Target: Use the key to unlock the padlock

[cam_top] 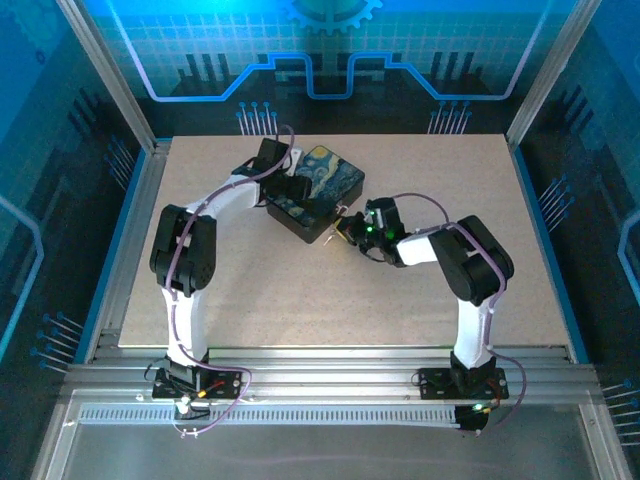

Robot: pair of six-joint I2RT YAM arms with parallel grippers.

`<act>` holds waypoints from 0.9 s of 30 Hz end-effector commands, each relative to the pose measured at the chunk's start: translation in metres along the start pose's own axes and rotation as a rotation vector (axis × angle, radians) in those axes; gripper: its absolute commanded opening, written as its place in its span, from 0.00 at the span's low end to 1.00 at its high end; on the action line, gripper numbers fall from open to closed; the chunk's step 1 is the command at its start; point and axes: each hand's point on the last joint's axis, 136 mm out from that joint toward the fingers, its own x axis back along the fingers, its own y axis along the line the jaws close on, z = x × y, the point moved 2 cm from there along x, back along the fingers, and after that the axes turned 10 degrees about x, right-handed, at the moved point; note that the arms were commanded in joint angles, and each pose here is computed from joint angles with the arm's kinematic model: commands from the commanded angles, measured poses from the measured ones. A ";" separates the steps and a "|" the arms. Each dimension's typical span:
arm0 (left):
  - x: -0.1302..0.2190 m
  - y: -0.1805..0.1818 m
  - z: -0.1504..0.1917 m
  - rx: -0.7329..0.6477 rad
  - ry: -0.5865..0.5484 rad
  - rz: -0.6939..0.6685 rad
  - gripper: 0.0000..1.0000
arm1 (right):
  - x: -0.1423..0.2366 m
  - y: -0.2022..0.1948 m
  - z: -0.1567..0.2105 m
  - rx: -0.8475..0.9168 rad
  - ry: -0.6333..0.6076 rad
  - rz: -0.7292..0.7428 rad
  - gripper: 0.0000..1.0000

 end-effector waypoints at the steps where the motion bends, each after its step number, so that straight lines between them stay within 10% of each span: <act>1: -0.003 0.009 0.033 -0.058 0.098 -0.069 0.57 | 0.011 0.013 -0.038 -0.020 -0.077 -0.113 0.07; 27: -0.004 0.013 0.102 0.013 0.345 -0.139 0.46 | 0.016 -0.061 -0.114 0.129 0.106 0.027 0.13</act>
